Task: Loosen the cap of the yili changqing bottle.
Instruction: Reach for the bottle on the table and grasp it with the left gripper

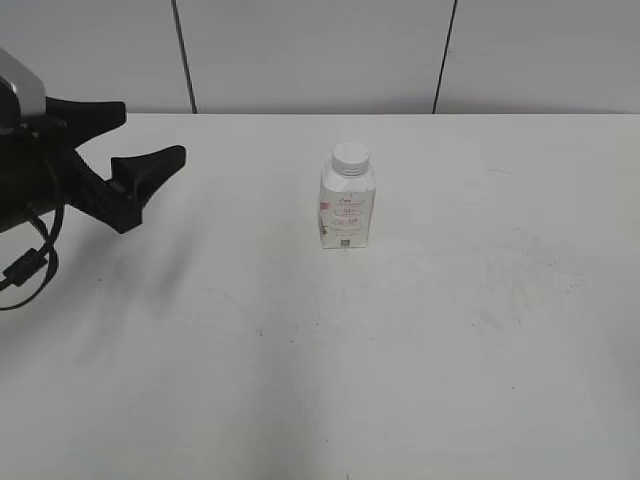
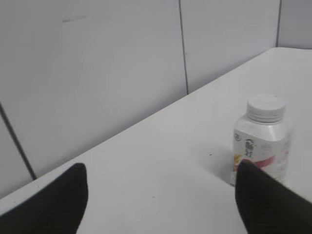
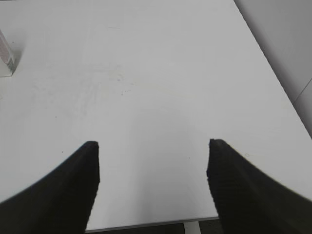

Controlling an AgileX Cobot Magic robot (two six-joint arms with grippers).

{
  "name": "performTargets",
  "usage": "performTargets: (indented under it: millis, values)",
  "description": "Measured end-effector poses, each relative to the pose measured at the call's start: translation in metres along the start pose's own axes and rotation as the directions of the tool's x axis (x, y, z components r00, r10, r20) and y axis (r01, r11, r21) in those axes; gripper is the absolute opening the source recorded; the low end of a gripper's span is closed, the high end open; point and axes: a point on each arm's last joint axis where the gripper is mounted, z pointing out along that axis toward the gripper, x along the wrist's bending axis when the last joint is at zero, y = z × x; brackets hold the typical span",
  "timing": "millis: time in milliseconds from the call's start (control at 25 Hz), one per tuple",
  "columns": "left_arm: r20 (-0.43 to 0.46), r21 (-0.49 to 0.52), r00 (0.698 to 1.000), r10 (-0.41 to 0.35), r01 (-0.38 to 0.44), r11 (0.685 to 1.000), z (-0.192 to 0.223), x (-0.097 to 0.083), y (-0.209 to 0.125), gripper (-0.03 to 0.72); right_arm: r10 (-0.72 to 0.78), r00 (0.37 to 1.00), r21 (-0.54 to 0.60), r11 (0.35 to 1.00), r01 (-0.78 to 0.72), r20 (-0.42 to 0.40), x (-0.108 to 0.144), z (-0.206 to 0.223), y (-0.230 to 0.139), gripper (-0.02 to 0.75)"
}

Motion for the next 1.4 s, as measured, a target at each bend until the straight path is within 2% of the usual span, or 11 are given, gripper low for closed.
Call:
performTargets:
  millis: [120,240,400,480,640,1040,1400]
  values:
    - [0.050,0.000,0.997,-0.057,0.057,0.998,0.002,0.003,-0.003,0.565,0.000,1.000,0.000,1.000,0.000,0.000,0.000,0.000,0.000,0.545]
    - [0.076,0.001,0.994,-0.073,0.073,0.997,0.006,0.007,-0.009,0.565,0.000,1.000,0.000,1.000,0.000,0.000,0.000,0.000,0.000,0.545]
    - [0.207,0.014,0.978,-0.013,0.011,1.000,0.016,0.004,-0.016,0.565,0.000,1.000,0.000,1.000,0.000,0.000,0.000,0.000,0.000,0.545]
    - [0.299,0.001,0.954,0.022,-0.023,1.000,0.022,0.002,-0.018,0.565,0.000,1.000,0.000,1.000,0.000,0.000,0.000,0.000,0.000,0.545]
    - [0.416,0.005,0.907,0.059,-0.068,0.998,0.038,0.006,-0.027,0.565,0.000,1.000,0.000,1.000,0.000,0.000,0.000,0.000,0.000,0.545]
    - [0.541,0.006,0.840,0.038,-0.050,0.999,0.087,0.018,-0.045,0.599,0.000,1.000,0.000,1.000,0.000,0.000,0.000,0.000,0.000,0.545]
    - [0.619,0.000,0.786,0.004,-0.005,1.000,0.135,0.003,-0.065,0.599,0.000,1.000,0.000,1.000,0.000,0.000,0.000,0.000,0.000,0.545]
